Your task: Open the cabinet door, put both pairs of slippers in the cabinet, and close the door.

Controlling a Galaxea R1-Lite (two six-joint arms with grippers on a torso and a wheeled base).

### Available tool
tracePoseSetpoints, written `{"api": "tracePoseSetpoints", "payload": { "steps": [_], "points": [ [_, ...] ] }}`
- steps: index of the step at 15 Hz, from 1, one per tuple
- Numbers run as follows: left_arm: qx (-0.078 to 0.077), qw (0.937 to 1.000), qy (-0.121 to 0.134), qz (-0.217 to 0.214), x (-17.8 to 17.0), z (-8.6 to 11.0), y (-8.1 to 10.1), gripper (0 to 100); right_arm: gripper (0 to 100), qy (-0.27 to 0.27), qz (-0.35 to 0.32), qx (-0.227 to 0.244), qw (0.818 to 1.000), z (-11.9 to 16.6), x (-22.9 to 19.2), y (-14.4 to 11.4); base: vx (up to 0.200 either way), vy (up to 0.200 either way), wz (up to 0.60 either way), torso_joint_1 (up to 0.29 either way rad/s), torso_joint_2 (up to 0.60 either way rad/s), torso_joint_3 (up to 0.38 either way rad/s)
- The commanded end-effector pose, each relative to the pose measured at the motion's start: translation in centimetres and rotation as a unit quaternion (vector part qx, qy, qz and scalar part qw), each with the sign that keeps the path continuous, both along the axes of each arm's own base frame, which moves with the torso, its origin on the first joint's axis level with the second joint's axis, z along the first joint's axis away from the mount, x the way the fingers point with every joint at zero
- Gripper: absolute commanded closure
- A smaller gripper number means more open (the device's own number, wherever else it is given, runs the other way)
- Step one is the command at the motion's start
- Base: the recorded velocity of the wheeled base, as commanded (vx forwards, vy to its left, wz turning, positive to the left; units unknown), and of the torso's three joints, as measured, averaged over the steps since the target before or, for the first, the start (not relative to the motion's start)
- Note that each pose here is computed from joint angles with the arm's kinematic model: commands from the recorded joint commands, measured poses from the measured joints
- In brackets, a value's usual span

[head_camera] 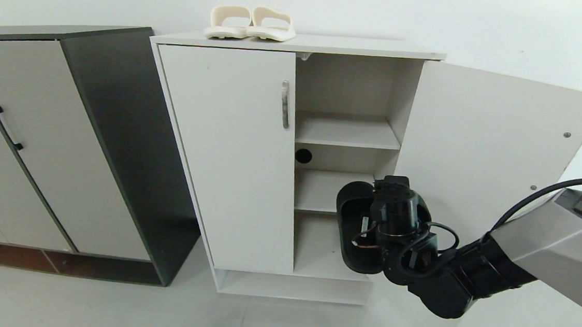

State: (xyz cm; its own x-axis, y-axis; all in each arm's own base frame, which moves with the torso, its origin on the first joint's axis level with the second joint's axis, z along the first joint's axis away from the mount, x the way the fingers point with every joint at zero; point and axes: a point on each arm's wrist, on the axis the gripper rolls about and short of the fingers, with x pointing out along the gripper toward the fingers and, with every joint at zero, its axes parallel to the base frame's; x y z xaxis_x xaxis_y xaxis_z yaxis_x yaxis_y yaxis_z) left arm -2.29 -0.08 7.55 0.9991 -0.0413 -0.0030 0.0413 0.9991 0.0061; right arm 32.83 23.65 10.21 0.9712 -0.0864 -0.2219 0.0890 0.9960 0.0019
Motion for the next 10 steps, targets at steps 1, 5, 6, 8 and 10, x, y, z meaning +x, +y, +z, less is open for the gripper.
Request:
{"api": "tracePoseSetpoints", "payload": {
  "steps": [1, 5, 6, 8, 10],
  "points": [
    [0.0, 1.0, 0.001, 0.001, 0.0, 0.0, 0.0, 100, 100, 0.002, 0.0, -0.002, 1.0, -0.3, 0.1, 0.0, 0.0, 0.0, 0.0, 0.0, 0.0, 0.0],
    [-0.001, 1.0, 0.001, 0.001, 0.0, 0.0, 0.0, 100, 100, 0.003, 0.002, -0.002, 1.0, -0.3, 0.0, 0.1, 0.0, 0.0, 0.0, 0.0, 0.0, 0.0],
    [-0.002, 1.0, 0.001, 0.001, 0.0, 0.0, 0.0, 100, 100, 0.004, 0.015, -0.001, 1.0, -0.3, -0.6, 0.9, 0.0, 0.0, 0.0, 0.0, 0.0, 0.0],
    [-0.002, 1.0, 0.001, 0.001, 0.0, 0.0, 0.0, 100, 100, 0.008, 0.041, -0.001, 0.999, -0.8, -1.5, 2.3, 0.0, 0.0, 0.0, 0.0, 0.0, 0.0],
    [-0.002, 1.0, 0.001, 0.001, 0.0, 0.0, 0.0, 100, 100, 0.011, 0.051, -0.001, 0.999, -3.0, -0.7, 3.6, 0.0, 0.0, 0.0, 0.0, 0.0, 0.0]
  ]
}}
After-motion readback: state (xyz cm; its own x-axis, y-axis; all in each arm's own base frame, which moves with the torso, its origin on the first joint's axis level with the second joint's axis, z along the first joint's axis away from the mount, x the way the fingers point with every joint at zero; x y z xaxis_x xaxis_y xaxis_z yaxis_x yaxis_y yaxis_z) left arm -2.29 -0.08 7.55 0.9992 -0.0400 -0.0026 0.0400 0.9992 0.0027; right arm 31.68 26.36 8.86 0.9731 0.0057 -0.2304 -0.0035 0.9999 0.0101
